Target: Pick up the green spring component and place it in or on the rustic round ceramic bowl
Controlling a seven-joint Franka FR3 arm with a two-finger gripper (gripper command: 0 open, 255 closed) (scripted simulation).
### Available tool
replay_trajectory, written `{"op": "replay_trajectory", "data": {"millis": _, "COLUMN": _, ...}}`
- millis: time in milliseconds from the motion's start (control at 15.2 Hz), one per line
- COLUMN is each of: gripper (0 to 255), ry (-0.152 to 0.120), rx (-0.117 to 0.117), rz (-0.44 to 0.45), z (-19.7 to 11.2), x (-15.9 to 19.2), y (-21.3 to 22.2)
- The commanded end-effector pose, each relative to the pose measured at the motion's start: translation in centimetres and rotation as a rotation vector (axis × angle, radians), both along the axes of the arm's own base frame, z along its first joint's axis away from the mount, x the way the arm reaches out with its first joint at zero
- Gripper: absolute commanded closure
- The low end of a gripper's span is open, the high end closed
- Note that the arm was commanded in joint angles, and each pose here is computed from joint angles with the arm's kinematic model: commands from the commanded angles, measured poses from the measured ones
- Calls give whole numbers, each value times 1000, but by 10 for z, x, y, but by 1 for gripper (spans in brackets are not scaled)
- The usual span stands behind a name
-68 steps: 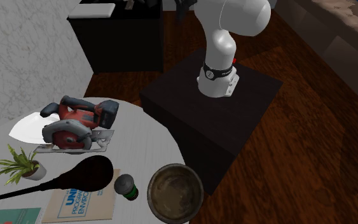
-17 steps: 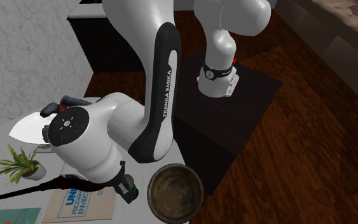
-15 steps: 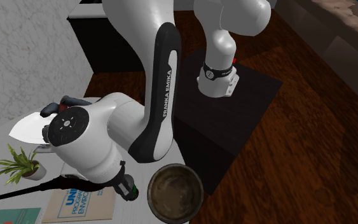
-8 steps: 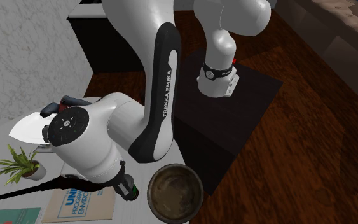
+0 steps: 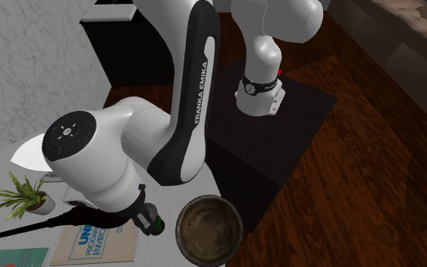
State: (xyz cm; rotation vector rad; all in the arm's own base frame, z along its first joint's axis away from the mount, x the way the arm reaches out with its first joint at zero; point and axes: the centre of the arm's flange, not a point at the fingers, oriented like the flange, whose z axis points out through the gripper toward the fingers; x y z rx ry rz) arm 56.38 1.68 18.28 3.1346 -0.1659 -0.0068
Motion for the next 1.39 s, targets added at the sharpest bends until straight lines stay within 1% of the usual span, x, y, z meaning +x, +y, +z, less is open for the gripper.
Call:
{"op": "replay_trajectory", "data": {"millis": 0, "gripper": 255, "ry": 0, "rx": 0, "rz": 0, "z": 11, "x": 1, "y": 1}}
{"op": "replay_trajectory", "data": {"millis": 1320, "gripper": 255, "ry": 0, "rx": 0, "rz": 0, "z": 116, "x": 1, "y": 1}}
